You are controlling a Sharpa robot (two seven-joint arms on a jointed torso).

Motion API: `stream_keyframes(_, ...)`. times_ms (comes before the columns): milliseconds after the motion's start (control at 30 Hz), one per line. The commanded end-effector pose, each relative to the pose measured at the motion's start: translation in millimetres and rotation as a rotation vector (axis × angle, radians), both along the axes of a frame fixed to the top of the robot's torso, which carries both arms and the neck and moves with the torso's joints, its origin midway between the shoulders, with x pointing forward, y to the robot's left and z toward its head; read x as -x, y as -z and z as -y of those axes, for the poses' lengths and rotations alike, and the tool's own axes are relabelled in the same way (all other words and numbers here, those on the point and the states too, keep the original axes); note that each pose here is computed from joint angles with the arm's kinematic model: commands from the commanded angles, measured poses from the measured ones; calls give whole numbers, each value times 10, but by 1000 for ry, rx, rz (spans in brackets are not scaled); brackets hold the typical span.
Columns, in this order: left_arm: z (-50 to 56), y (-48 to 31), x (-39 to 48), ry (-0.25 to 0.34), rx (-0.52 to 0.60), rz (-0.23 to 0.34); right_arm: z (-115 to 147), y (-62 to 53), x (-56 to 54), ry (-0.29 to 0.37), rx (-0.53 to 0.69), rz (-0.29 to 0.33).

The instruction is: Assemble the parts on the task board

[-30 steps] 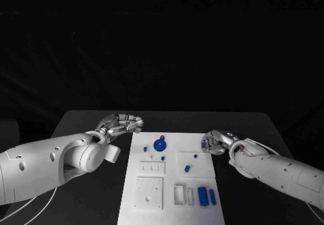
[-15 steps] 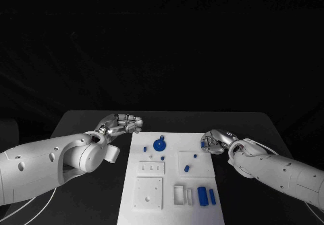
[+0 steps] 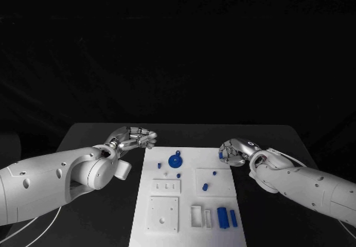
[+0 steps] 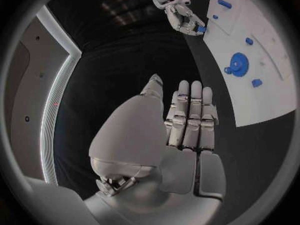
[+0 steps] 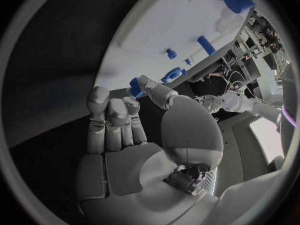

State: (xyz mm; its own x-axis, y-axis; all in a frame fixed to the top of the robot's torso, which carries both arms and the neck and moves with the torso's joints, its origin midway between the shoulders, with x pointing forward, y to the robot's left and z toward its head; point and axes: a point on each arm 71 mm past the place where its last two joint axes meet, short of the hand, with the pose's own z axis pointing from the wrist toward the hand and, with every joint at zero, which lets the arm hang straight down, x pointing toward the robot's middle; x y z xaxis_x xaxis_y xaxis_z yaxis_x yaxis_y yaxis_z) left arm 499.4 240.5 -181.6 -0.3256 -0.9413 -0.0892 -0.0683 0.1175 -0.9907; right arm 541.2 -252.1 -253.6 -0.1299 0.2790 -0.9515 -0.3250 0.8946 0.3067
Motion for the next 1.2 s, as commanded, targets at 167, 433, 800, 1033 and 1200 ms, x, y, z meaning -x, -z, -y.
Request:
stream_keyframes(167,63,58,-47,63,-116,-34,-233,-217,-7,-21,100,-4)
stream_keyframes(433,100,135,-67,123,-253,-86,-623,-423,72,-84,126,14)
stream_keyframes(800,191,235,-44,150,-313,-193,-1162,-528,219,-155,129,35)
stream_keyframes(1033,301,264,3,194,-346,-225,-1471,-561,313,-197,120,40)
stream_keyframes(1200,361,283,41,243,-368,-247,-1597,-563,341,-214,117,38)
